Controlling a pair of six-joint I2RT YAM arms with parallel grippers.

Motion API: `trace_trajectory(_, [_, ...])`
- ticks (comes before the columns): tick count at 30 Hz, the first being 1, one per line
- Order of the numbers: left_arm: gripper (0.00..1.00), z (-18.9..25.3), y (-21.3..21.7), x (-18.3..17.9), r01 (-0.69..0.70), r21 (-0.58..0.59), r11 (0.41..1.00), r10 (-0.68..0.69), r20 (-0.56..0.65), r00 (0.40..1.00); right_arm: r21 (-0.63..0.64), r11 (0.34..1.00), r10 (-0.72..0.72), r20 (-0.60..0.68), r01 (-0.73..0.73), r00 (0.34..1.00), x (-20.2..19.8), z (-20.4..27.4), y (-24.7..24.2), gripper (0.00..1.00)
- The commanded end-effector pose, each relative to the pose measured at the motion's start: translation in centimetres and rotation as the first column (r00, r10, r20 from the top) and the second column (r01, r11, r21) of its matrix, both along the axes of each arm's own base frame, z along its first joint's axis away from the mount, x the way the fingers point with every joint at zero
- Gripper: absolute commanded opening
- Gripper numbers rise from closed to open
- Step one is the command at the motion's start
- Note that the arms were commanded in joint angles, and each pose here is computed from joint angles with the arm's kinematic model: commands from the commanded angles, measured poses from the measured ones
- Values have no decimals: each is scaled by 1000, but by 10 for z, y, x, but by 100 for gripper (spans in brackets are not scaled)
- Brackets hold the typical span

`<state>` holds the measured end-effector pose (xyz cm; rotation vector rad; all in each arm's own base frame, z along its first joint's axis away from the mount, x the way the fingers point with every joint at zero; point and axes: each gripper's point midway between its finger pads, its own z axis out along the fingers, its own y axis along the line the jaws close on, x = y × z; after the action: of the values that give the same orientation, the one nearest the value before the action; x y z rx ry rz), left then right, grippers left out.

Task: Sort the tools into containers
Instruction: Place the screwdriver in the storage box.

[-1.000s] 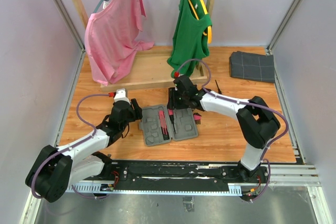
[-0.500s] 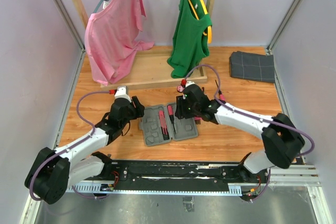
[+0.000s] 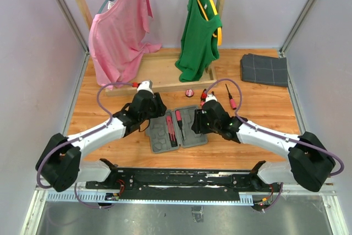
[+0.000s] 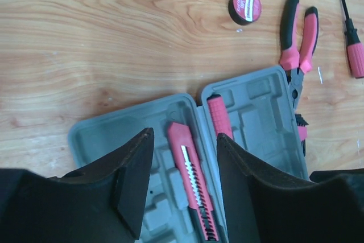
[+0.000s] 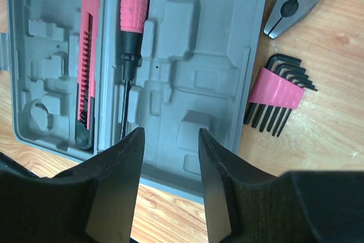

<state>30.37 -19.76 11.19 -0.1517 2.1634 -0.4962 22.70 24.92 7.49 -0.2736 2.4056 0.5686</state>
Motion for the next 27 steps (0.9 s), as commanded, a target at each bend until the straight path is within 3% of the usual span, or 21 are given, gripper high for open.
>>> trace_trajectory(1, [52, 0, -22, 0, 42, 20, 999, -41, -40, 998, 62, 997, -37, 28, 35, 999, 0, 5, 2, 44])
trace_trajectory(13, [37, -27, -69, 2, 132, 209, 969, -97, -171, 980, 69, 995, -75, 48, 71, 996, -5, 3, -12, 45])
trace_trajectory(27, [31, -47, -92, 5, 179, 252, 951, -129, -204, 970, 55, 994, -93, 57, 90, 994, -6, 2, -20, 45])
